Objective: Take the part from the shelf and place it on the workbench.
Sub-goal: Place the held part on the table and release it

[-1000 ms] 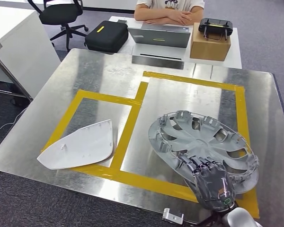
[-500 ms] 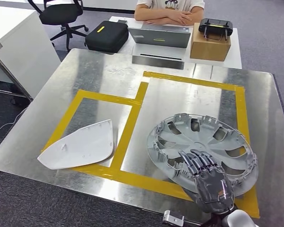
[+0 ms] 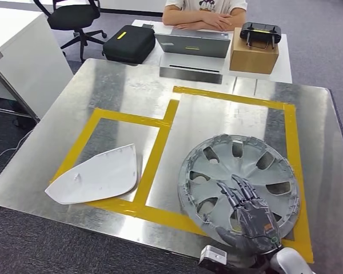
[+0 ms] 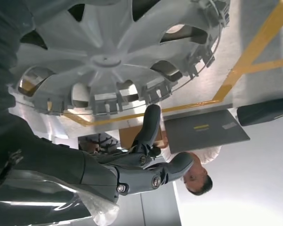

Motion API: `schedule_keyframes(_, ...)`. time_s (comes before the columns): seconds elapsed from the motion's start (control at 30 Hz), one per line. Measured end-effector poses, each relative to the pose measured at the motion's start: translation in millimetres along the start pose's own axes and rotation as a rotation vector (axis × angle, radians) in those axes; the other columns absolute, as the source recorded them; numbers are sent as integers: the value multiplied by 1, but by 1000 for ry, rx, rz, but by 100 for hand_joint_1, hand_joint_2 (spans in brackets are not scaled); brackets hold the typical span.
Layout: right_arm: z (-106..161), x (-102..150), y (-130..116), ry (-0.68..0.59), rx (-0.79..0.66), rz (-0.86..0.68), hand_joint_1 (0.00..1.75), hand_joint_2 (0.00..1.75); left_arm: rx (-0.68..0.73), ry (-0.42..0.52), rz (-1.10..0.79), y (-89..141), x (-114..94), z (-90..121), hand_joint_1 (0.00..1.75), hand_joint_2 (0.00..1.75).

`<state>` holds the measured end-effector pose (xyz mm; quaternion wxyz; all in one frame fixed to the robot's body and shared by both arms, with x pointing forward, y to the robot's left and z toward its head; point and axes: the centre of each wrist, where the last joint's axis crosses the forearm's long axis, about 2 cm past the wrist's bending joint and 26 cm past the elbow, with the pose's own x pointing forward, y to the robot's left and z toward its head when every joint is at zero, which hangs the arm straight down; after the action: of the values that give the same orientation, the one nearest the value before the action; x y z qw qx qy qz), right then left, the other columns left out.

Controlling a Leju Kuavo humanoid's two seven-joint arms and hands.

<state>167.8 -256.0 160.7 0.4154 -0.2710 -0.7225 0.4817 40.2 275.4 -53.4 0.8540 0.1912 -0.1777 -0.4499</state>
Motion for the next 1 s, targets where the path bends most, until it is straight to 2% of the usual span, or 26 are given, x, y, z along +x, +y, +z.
schedule_keyframes(0.13,-3,2,-13,-34,-70,15,0,175,-2,7,2,-1,-1,1,0,0)
schedule_keyframes(0.33,-11,4,-44,-109,-362,207,0,175,-2,-3,2,-2,-1,4,0,0)
schedule_keyframes(0.47,-11,6,-57,-132,-487,249,0,0,-2,-6,10,-3,-1,5,0,0)
schedule_keyframes(0.8,-10,8,-62,-137,-529,283,0,0,-4,1,30,-3,-1,5,0,0)
schedule_keyframes(1.0,-9,8,-61,-117,-528,283,0,0,-17,-26,34,-3,-2,5,0,0)
